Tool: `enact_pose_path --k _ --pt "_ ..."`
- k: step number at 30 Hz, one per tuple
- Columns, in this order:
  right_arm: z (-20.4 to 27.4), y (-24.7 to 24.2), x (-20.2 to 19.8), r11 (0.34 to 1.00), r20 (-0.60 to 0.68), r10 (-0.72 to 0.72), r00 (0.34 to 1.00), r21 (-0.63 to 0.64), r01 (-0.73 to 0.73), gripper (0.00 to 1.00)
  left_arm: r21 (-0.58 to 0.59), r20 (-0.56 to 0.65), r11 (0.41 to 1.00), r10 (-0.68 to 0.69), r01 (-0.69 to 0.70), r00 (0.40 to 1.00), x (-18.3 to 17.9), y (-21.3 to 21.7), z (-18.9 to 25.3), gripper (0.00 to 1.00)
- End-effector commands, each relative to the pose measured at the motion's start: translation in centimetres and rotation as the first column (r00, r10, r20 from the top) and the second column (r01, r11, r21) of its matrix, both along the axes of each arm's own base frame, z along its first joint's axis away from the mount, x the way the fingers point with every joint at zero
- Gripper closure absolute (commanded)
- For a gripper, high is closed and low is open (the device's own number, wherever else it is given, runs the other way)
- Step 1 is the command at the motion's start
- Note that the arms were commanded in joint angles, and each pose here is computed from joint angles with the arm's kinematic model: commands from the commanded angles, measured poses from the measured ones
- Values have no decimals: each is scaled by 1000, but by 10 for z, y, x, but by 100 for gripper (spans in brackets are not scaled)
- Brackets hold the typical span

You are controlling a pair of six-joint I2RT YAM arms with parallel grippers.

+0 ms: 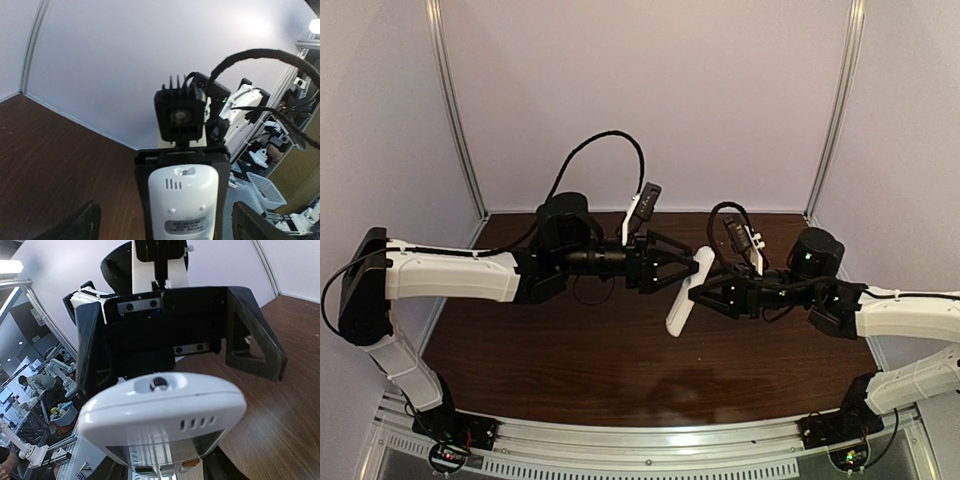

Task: Load the batteries into the remote control
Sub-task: Pass from the left arm to the right, then place the remote control at the center of the board.

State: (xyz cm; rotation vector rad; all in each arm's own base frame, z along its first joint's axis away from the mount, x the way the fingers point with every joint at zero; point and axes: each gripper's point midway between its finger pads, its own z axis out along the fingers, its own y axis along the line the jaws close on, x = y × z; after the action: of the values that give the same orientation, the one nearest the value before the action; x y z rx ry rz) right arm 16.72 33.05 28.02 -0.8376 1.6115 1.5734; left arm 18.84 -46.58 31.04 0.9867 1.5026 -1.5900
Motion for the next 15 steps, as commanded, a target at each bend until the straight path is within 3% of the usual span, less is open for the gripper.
enact_pose_path --k 1,7,15 --pt "-28 -7 24 967 -31 -143 989 -219 133 80 15 51 982 189 -190 981 37 40 11 3" --pt "-103 -41 51 729 -63 -356 932 -643 235 82 169 68 892 414 -419 908 67 89 -24 3" --pt "-168 -72 61 402 -9 -421 907 -898 177 80 357 95 733 588 -579 803 91 134 -68 3"
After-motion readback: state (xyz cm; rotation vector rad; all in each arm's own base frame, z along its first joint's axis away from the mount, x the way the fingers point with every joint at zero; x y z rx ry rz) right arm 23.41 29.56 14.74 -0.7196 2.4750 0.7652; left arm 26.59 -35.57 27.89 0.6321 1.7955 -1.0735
